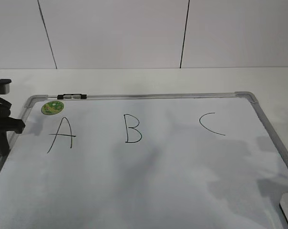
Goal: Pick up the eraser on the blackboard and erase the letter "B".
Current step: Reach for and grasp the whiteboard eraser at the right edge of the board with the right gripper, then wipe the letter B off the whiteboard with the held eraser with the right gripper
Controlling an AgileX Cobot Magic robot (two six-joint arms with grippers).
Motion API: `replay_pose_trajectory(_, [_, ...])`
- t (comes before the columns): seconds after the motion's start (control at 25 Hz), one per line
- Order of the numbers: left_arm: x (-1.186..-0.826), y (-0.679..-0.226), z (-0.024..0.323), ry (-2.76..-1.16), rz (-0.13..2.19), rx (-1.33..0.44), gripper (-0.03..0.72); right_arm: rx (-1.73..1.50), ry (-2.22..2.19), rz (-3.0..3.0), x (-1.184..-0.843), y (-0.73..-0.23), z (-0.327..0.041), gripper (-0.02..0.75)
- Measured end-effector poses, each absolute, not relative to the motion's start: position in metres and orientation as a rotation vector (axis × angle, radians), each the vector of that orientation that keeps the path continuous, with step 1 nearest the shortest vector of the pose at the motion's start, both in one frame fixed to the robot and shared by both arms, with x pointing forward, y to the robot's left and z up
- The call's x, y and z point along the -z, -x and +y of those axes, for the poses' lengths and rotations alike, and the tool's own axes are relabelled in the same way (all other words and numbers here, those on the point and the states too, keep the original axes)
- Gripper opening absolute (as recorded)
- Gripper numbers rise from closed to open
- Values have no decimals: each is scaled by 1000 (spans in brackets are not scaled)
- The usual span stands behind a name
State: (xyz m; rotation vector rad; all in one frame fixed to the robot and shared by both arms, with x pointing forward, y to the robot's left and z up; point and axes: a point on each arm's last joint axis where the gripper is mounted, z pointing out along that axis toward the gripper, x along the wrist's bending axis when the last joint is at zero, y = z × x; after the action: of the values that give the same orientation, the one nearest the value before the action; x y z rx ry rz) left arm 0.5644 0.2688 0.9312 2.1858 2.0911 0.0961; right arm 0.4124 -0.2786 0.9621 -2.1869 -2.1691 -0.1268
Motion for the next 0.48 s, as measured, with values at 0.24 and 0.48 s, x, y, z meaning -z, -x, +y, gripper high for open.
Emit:
replay_pose_trajectory(0.24, [-931,-565,269,-2183,2089,-100,17,90,2175,-2162,-957,-414,-279,657])
replay_pose_trajectory(0.48, [-931,-565,269,-2183,2089,-100,17,43,2159,-2133,-949,-417,-278,657])
